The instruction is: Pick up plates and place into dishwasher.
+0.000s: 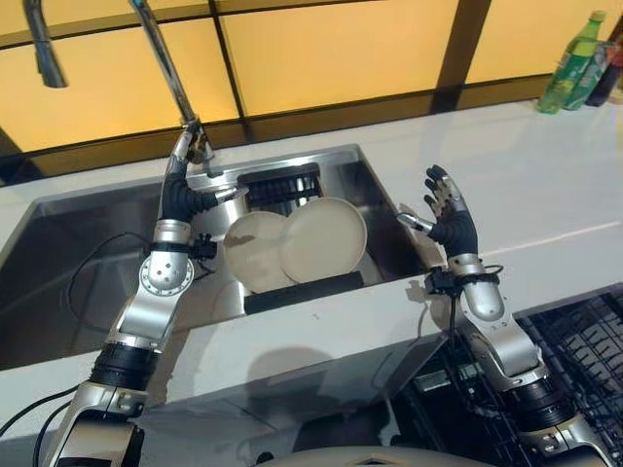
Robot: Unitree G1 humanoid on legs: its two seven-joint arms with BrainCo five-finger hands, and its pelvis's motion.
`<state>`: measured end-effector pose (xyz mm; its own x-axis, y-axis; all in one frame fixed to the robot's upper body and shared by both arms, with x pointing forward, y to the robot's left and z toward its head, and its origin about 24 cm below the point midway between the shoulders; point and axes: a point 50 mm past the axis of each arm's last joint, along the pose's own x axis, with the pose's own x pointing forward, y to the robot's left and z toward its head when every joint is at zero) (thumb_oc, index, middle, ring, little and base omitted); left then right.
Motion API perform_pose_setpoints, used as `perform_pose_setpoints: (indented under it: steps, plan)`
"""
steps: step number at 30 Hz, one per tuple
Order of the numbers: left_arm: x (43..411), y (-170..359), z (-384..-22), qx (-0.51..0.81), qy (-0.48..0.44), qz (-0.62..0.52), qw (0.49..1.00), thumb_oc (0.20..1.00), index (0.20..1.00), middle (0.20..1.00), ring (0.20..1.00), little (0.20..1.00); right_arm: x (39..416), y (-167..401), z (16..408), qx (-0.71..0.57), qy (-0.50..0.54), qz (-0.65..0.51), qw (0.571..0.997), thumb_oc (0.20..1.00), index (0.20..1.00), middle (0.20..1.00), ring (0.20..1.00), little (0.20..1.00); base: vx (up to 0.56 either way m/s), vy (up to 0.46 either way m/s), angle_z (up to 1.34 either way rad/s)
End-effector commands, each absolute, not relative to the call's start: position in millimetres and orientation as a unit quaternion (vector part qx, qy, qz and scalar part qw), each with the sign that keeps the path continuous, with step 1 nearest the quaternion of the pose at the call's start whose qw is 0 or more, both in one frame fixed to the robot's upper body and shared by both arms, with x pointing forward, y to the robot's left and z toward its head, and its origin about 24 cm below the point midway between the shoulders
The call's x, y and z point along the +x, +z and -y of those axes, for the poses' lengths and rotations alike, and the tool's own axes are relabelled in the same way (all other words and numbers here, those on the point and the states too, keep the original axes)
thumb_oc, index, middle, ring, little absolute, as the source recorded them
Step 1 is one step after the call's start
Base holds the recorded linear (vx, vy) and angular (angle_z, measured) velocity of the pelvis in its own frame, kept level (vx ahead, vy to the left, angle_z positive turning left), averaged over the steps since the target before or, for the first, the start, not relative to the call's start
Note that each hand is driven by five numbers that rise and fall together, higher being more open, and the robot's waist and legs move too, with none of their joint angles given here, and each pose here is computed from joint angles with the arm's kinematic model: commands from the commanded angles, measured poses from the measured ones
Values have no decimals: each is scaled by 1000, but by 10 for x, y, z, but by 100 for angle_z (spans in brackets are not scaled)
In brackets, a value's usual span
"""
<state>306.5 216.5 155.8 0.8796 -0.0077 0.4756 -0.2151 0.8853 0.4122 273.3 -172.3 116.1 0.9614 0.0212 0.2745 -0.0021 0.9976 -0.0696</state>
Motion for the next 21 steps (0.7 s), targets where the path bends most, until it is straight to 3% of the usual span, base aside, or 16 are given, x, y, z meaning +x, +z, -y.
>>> perform_pose_setpoints:
  steps: [1, 17, 21]
  plan:
    - [3231, 1839, -2149, 265, 35, 276, 923, 1000, 1000, 1000, 1000, 1000, 2764, 1395, 1685, -27, 17, 187, 982, 1000, 1000, 1000, 1000, 1000, 148, 142, -32]
    - [3517, 1388, -2518, 308, 30, 99, 946, 1000, 1000, 1000, 1000, 1000, 2735, 1343, 1761, -51, 39, 171, 983, 1000, 1000, 1000, 1000, 1000, 58, 82, -20]
    - [3530, 1224, -2727, 328, 66, 31, 942, 1000, 1000, 1000, 1000, 1000, 2736, 1341, 1806, -58, 38, 167, 984, 1000, 1000, 1000, 1000, 1000, 70, 37, -7]
